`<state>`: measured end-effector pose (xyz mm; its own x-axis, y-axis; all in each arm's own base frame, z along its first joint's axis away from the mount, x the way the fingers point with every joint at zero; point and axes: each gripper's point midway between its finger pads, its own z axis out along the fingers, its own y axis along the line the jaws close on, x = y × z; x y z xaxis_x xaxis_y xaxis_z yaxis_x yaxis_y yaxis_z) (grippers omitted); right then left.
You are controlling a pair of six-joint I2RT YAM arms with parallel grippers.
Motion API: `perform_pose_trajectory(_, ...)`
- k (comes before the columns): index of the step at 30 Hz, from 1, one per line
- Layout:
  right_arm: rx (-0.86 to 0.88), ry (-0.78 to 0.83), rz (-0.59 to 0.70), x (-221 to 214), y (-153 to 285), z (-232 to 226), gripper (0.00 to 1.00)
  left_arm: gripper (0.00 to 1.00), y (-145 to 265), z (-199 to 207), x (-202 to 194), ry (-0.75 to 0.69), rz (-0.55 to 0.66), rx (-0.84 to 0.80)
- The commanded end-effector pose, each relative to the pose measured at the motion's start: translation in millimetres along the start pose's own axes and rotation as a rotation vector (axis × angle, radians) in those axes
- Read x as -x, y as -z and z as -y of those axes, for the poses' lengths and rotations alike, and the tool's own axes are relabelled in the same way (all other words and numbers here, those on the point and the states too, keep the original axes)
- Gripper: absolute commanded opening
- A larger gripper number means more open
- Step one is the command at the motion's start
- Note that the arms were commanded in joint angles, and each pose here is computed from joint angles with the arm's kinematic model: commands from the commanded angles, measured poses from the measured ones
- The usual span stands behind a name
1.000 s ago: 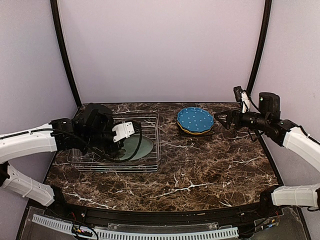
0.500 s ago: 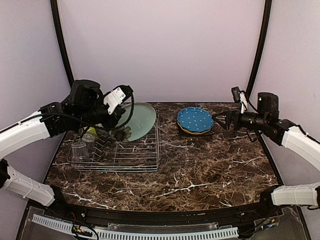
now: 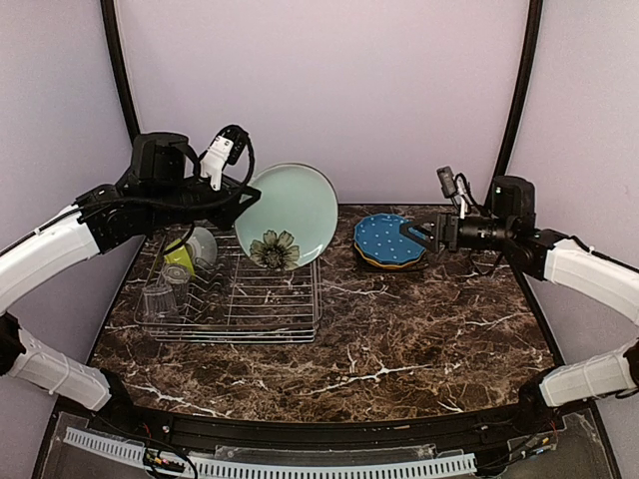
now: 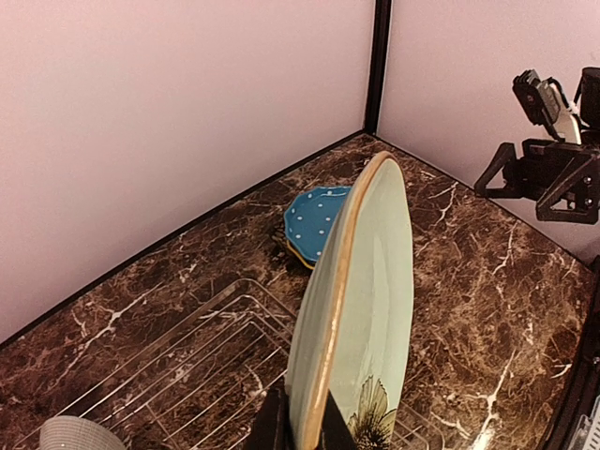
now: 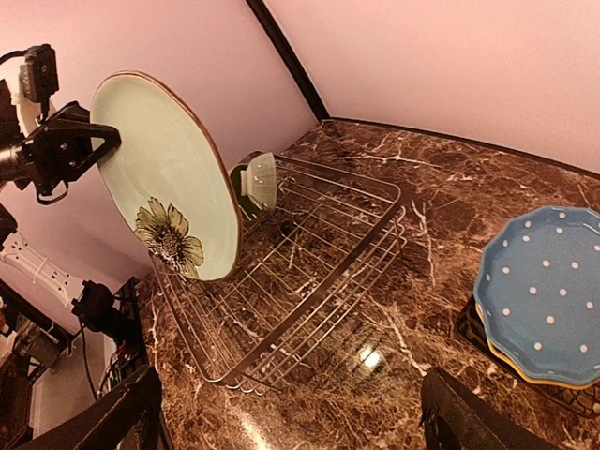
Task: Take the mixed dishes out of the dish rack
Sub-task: Pass from the left arm to the right
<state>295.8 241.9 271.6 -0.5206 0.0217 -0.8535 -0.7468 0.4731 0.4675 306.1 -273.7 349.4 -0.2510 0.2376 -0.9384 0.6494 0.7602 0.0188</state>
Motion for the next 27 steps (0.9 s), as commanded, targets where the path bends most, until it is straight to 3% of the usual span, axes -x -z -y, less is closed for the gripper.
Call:
perform_pose_trajectory(1, 0.142, 0.025, 0.042, 26.1, -10.4, -30.7, 0.91, 0.01, 16.8, 20.3, 60.3, 0.140, 0.233, -0.147)
perform_pose_trajectory(14, 0.294, -0.059, -0.021, 26.4, -50.5, -59.4, 0.79, 0.01, 9.9, 31.1, 66.5, 0.209, 0.300, -0.226)
perform_pose_trajectory(19, 0.324, -0.103, -0.046, 20.8, -63.9, -63.3, 0.67, 0.01, 9.6, 32.1, 70.5, 0.231, 0.326, -0.239)
perform_pose_trajectory(27, 0.370, -0.161, -0.043, 19.0, -76.6, -67.8, 0.36, 0.01, 9.1, 32.3, 73.5, 0.248, 0.341, -0.249)
